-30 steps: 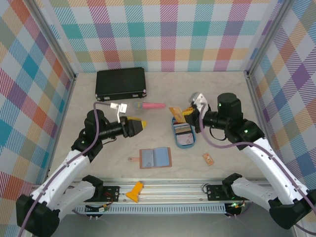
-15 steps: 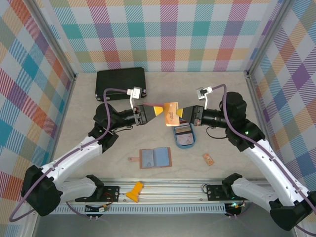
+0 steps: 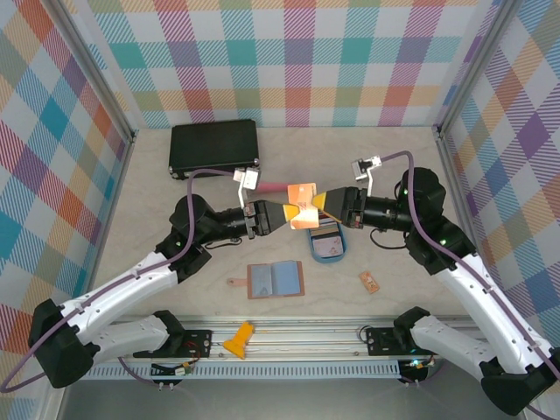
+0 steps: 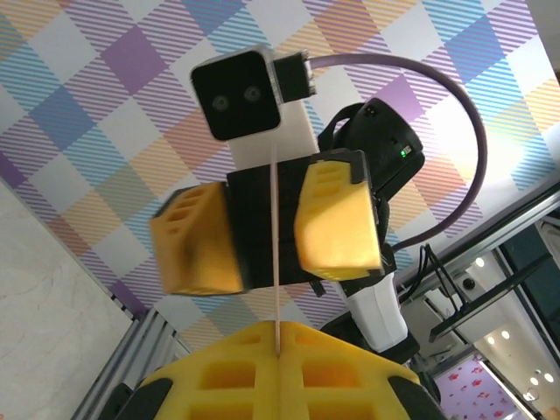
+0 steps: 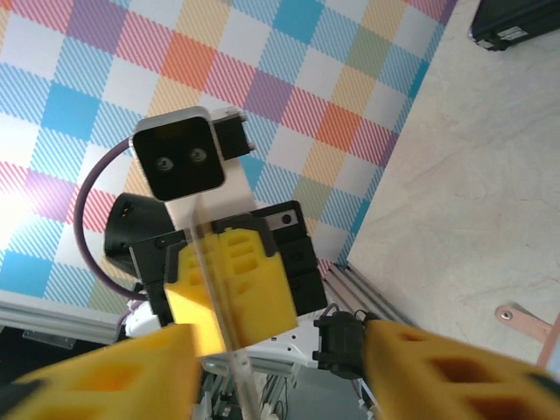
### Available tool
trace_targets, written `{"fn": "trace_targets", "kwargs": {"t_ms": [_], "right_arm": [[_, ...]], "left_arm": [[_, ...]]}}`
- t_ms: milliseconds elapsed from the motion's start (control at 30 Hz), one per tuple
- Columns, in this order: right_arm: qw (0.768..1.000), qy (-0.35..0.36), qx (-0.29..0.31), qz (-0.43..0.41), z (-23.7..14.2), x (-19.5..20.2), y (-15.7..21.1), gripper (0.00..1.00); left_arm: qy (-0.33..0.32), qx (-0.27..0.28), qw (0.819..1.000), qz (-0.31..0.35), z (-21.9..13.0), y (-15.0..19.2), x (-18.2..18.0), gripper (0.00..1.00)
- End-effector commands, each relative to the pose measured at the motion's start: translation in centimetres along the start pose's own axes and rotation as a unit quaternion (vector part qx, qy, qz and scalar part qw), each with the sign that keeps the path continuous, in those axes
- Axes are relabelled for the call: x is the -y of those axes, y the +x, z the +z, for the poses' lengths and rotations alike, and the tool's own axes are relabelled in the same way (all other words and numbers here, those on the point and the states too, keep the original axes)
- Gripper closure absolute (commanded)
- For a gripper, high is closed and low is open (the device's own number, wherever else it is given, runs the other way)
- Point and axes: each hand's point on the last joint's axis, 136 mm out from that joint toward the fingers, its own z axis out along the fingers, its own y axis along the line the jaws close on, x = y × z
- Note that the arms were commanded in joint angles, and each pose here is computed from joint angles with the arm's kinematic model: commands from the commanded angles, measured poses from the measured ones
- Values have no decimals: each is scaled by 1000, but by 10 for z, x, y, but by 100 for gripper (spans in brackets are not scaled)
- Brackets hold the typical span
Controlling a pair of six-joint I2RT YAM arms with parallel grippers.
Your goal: Put the credit cards into the card holder
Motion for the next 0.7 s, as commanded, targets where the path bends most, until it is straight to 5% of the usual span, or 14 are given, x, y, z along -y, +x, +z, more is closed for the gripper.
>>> {"fn": "trace_targets", "kwargs": {"t_ms": [0,333,500,667], "right_arm": [[1000,-6,5,10,-6,2,0,27],[997,-64,-46,-22,-1,-4,17,38],[995,-82,-57,-28,3,-2,20,62],[995,-81,-60,-26,8,4,20,70]], "left_arm": [[12,15,1000,21,-2,-7,17,100],[-23,3,1000,-11,3,-7,6,100],[-33,-4,999,-40,5,-1,-8,100],[-27,0,999,-48,8,-2,-10,100]]}}
